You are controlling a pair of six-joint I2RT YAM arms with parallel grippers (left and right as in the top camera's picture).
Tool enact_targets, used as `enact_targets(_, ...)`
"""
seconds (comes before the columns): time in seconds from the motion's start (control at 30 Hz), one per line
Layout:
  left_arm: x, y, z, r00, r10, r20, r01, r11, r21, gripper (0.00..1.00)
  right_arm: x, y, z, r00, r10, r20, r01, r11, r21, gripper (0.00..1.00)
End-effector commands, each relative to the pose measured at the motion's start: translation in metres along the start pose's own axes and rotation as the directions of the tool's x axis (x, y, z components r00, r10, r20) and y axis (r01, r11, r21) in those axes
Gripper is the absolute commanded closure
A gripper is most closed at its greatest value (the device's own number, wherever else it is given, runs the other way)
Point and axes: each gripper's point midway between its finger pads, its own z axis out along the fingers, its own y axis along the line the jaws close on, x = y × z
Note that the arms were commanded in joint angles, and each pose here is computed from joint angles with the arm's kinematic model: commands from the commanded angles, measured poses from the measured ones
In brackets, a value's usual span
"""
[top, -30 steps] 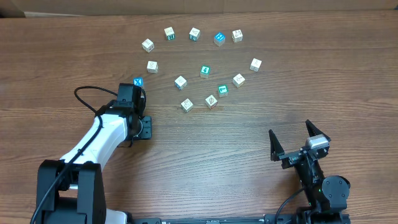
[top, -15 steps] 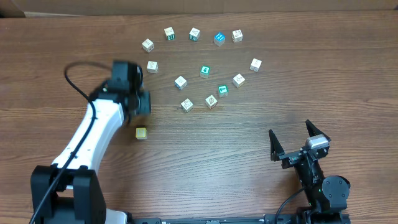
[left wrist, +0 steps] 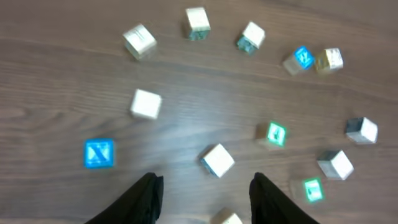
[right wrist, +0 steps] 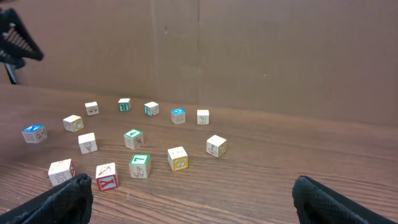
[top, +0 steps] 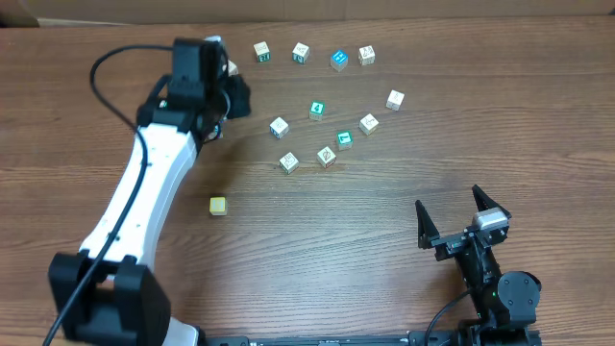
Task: Form a horizontal line
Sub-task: 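Lower the S block onto the table with the left gripper, then reach the left gripper to the block at the heart's upper-left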
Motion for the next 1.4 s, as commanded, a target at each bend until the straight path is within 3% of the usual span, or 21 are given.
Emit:
enact_targets(0.0,-0.003,-0.021,0.017,0.997,0.016,-0.071,-0.015,1.0,0.011,0.57,0.001,-0.002,0.0,1.0,0.001,0.007,-0.001,1.0,0.012,0.0)
enact_targets(0.27,0.015,-0.036,0.061,0.969,0.066,-0.239,-0.084,0.994,-0.067,0.56,0.001,-0.002,0.0,1.0,0.001,0.007,-0.001,1.0,0.012,0.0)
enact_targets(0.37,0.034,-0.034,0.083,0.956,0.074,-0.285,-0.107,0.989,-0.105,0.46,0.001,-0.002,0.0,1.0,0.001,0.007,-0.001,1.0,0.012,0.0)
enact_targets(0.57,0.066,-0.031,0.118,0.932,0.02,-0.362,-0.074,0.988,-0.136,0.4,0.001,-0.002,0.0,1.0,0.001,0.007,-0.001,1.0,0.012,0.0)
enact_targets(0.7,0.075,-0.027,0.13,0.928,-0.087,-0.363,0.019,0.982,-0.187,0.48,0.001,-0.002,0.0,1.0,0.001,0.007,-0.001,1.0,0.012,0.0)
enact_targets(0.83,0.079,-0.025,0.138,0.918,-0.19,-0.347,0.114,0.967,-0.228,0.47,0.001,-0.002,0.0,1.0,0.001,0.007,-0.001,1.0,0.012,0.0)
enact_targets(1.07,0.093,-0.019,0.156,0.903,-0.236,-0.36,0.146,0.955,-0.26,0.45,0.001,-0.002,0.0,1.0,0.001,0.007,-0.001,1.0,0.012,0.0)
enact_targets(1.2,0.099,-0.016,0.161,0.897,-0.238,-0.373,0.14,0.952,-0.271,0.54,0.001,-0.002,0.0,1.0,0.001,0.007,-0.001,1.0,0.012,0.0)
enact_targets(1.37,0.099,-0.016,0.16,0.897,-0.238,-0.372,0.14,0.952,-0.271,0.55,0.001,-0.002,0.0,1.0,0.001,0.007,-0.001,1.0,0.012,0.0)
